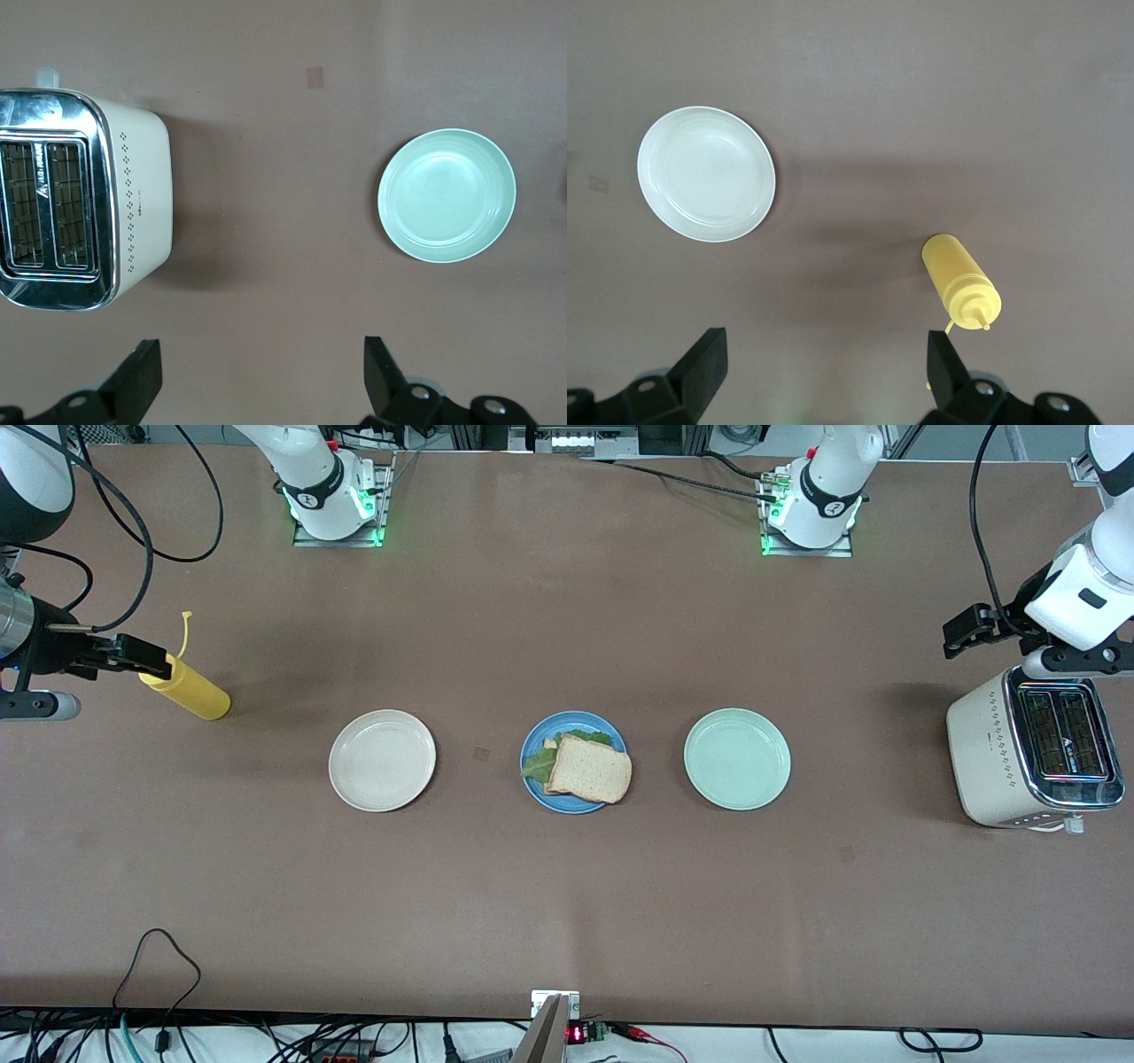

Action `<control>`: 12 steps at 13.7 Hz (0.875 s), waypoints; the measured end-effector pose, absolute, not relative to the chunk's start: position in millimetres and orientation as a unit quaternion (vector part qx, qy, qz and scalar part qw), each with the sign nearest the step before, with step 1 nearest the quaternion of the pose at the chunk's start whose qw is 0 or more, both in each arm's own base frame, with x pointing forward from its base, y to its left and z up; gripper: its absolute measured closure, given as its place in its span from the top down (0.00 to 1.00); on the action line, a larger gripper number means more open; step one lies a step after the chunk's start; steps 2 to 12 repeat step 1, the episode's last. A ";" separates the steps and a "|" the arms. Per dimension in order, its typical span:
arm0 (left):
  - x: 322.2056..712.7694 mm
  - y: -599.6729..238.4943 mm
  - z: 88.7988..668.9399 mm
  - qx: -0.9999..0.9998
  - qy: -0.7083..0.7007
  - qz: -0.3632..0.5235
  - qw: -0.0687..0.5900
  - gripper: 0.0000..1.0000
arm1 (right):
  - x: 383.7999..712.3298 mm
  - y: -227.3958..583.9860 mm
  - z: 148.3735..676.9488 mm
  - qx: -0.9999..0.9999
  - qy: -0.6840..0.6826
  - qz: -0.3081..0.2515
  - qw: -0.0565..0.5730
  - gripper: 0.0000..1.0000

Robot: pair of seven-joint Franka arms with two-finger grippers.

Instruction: Make sandwich in blue plate with both arms

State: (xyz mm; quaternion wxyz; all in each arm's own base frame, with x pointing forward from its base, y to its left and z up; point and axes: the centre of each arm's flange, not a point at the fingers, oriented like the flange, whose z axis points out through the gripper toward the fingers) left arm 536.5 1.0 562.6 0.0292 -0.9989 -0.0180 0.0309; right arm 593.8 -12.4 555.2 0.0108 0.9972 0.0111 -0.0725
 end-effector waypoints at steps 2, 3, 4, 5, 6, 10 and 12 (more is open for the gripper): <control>536.5 1.1 562.6 -0.999 -0.018 0.031 0.029 1.00 | 593.8 -12.4 555.2 0.997 0.011 -0.073 0.011 1.00; 536.5 1.1 562.6 -0.999 -0.018 0.031 0.029 1.00 | 593.8 -12.4 555.2 0.997 0.011 -0.073 0.011 1.00; 536.5 1.1 562.6 -0.999 -0.018 0.031 0.029 1.00 | 593.8 -12.4 555.2 0.997 0.011 -0.073 0.011 1.00; 536.5 1.1 562.6 -0.999 -0.018 0.031 0.029 1.00 | 593.8 -12.4 555.2 0.997 0.011 -0.073 0.011 1.00; 536.5 1.1 562.6 -0.999 -0.018 0.031 0.029 1.00 | 593.8 -12.4 555.2 0.997 0.011 -0.073 0.011 1.00; 536.5 1.1 562.6 -0.999 -0.018 0.031 0.029 1.00 | 593.8 -12.4 555.2 0.997 0.011 -0.073 0.011 1.00; 536.5 1.1 562.6 -0.999 -0.018 0.031 0.029 1.00 | 593.8 -12.4 555.2 0.997 0.011 -0.073 0.011 1.00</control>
